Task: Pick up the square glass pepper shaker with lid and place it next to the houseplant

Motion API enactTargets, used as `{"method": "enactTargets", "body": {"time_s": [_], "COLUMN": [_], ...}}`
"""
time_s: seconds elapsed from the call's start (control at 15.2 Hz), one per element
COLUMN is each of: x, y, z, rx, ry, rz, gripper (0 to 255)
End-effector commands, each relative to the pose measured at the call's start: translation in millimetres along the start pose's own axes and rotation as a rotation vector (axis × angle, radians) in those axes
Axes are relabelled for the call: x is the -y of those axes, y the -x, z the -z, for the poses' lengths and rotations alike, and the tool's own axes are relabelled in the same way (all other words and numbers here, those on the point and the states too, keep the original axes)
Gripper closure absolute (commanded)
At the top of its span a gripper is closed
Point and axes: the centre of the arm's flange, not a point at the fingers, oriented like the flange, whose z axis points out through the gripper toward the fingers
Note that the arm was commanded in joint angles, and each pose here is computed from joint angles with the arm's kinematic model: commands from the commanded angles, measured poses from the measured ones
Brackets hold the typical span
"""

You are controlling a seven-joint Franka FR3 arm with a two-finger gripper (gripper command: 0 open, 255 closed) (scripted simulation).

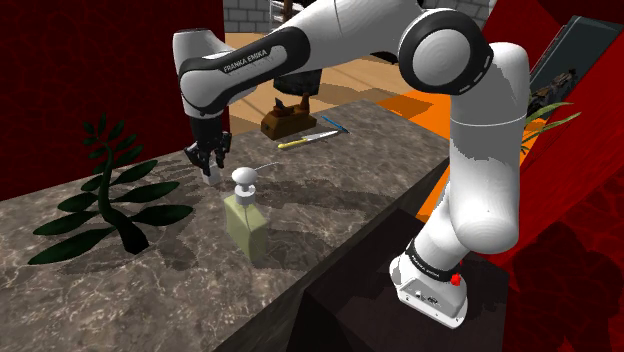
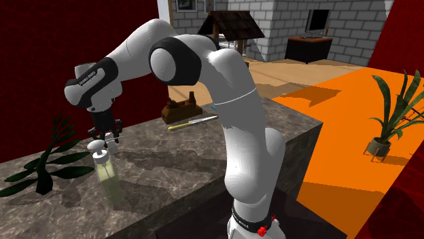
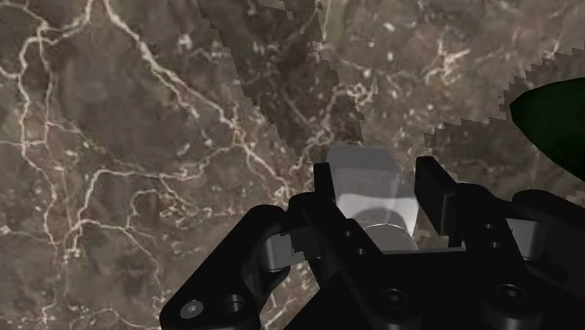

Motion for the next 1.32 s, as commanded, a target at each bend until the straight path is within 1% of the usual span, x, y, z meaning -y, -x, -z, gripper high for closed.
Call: {"method": "enactTargets", "body": {"time_s": [0.0,0.07,0.13,0.46,0.73,1.25], "x": [0.0,0.0,0.0,0.0,0.0,0.0], "y": [0.0,0.0,0.0,0.0,0.0,0.0], "z": [0.0,0.0,0.0,0.0,50.0,50.0], "rx": [0.0,0.0,0.0,0.0,0.0,0.0], "ry": [0.0,0.0,0.0,0.0,0.0,0.0], "rz": [0.0,0.0,0.0,0.0,0.0,0.0], "gripper": [255,255,0,0,0,0]}}
